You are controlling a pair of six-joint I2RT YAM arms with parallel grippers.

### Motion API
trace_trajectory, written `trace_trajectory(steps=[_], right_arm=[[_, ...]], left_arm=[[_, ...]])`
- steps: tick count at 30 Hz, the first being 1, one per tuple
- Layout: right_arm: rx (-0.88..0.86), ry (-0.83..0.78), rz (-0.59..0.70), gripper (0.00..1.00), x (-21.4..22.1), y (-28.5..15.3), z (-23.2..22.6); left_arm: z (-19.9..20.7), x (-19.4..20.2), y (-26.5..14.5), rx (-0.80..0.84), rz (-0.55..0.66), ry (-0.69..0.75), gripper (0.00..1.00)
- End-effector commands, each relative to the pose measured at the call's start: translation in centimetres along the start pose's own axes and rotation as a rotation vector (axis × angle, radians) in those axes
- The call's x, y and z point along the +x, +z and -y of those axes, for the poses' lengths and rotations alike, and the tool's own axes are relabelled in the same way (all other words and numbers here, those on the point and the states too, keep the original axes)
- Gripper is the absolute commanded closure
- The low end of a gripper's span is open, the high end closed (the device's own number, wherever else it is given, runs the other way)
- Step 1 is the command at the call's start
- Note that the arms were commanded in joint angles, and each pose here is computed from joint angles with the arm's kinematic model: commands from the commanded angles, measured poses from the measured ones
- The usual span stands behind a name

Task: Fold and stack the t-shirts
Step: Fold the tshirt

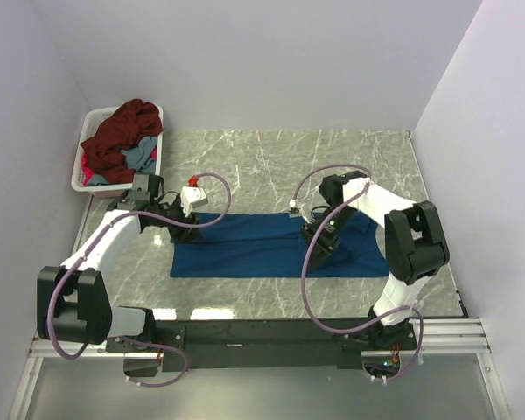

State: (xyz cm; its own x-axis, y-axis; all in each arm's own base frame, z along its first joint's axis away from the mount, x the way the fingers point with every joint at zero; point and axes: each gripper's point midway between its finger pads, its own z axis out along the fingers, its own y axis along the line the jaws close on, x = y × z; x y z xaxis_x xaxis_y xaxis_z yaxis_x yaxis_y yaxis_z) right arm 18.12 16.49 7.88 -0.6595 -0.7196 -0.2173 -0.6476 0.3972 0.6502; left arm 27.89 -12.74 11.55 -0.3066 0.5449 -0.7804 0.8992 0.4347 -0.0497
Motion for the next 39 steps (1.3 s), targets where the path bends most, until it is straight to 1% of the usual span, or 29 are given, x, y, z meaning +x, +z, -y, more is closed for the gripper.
trace_trajectory(steps=[1, 3, 4, 6, 7, 8, 9, 10, 11, 12, 13, 14, 15, 16, 17, 18, 20, 21, 22, 24, 27, 30, 36, 37, 39], right_arm=[[-0.079, -0.106, 0.031, 0.48, 0.2, -1.8, -3.7], [-0.058, -0.065, 0.095, 0.48, -0.3, -3.1, -3.1], [-0.042, -0.039, 0.126, 0.5, -0.5, -3.9, -2.4], [0.019, 0.05, 0.21, 0.53, -0.6, -6.1, 0.1], [0.064, 0.09, 0.224, 0.53, -0.2, -6.9, 1.4], [0.128, 0.139, 0.272, 0.53, 0.1, -8.2, 3.6], [0.158, 0.174, 0.279, 0.52, 0.3, -8.5, 4.3], [0.192, 0.215, 0.299, 0.5, 0.9, -9.2, 5.4], [0.251, 0.241, 0.304, 0.48, 1.4, -9.6, 6.9], [0.261, 0.28, 0.317, 0.47, 1.8, -9.9, 7.5], [0.261, 0.295, 0.322, 0.45, 2.0, -10.0, 7.8], [0.264, 0.309, 0.328, 0.44, 2.0, -9.9, 8.3], [0.251, 0.334, 0.329, 0.43, 2.1, -9.6, 8.6], [0.243, 0.342, 0.329, 0.4, 2.0, -9.4, 8.7], [0.235, 0.35, 0.331, 0.39, 2.1, -9.1, 8.9], [0.216, 0.368, 0.326, 0.39, 2.1, -8.6, 9.1], [0.194, 0.381, 0.325, 0.38, 2.2, -8.3, 9.2], [0.174, 0.388, 0.329, 0.39, 2.2, -8.1, 9.2], [0.164, 0.397, 0.334, 0.39, 2.4, -8.1, 9.3], [0.14, 0.41, 0.324, 0.4, 2.7, -7.6, 9.3], [0.109, 0.427, 0.318, 0.44, 2.9, -7.0, 9.4], [0.094, 0.435, 0.317, 0.44, 3.0, -6.5, 9.6], [0.061, 0.439, 0.312, 0.46, 3.4, -6.1, 9.5], [0.06, 0.436, 0.307, 0.47, 3.4, -6.0, 9.5], [0.064, 0.436, 0.301, 0.5, 3.6, -6.0, 9.6]], left_arm=[[1.0, -0.1, 0.1, 0.066, 0.011, 0.043, 0.41], [1.0, -0.7, 0.4, 0.068, 0.02, 0.075, 0.41], [1.1, -1.3, 0.4, 0.067, 0.034, 0.094, 0.41], [2.1, -2.5, 1.2, 0.088, 0.055, 0.153, 0.41], [2.1, -3.7, 1.5, 0.074, 0.089, 0.194, 0.41], [2.5, -4.3, 2.0, 0.078, 0.105, 0.212, 0.41], [3.9, -5.2, 2.8, 0.109, 0.121, 0.255, 0.41], [4.7, -5.8, 3.4, 0.123, 0.131, 0.263, 0.41], [4.9, -7.3, 4.2, 0.113, 0.172, 0.311, 0.41], [6.5, -8.2, 5.3, 0.146, 0.184, 0.345, 0.41], [7.2, -8.5, 6.4, 0.165, 0.185, 0.322, 0.4], [7.5, -10.0, 7.2, 0.163, 0.223, 0.351, 0.41], [9.2, -10.9, 8.4, 0.189, 0.235, 0.375, 0.41], [10.0, -10.8, 9.7, 0.211, 0.223, 0.343, 0.41], [10.5, -12.3, 10.5, 0.208, 0.264, 0.374, 0.41], [12.8, -12.9, 11.5, 0.249, 0.277, 0.404, 0.41], [14.4, -13.0, 13.6, 0.274, 0.269, 0.421, 0.41], [16.4, -13.6, 14.3, 0.306, 0.287, 0.461, 0.41], [17.1, -13.1, 15.5, 0.326, 0.272, 0.464, 0.41], [19.0, -13.3, 16.6, 0.353, 0.277, 0.503, 0.41], [20.3, -12.9, 18.3, 0.372, 0.268, 0.558, 0.42], [20.8, -13.0, 19.6, 0.359, 0.279, 0.62, 0.44], [21.0, -12.9, 22.5, 0.371, 0.243, 0.632, 0.51], [20.9, -12.7, 23.0, 0.371, 0.235, 0.652, 0.52], [20.9, -12.0, 23.6, 0.381, 0.218, 0.671, 0.54]])
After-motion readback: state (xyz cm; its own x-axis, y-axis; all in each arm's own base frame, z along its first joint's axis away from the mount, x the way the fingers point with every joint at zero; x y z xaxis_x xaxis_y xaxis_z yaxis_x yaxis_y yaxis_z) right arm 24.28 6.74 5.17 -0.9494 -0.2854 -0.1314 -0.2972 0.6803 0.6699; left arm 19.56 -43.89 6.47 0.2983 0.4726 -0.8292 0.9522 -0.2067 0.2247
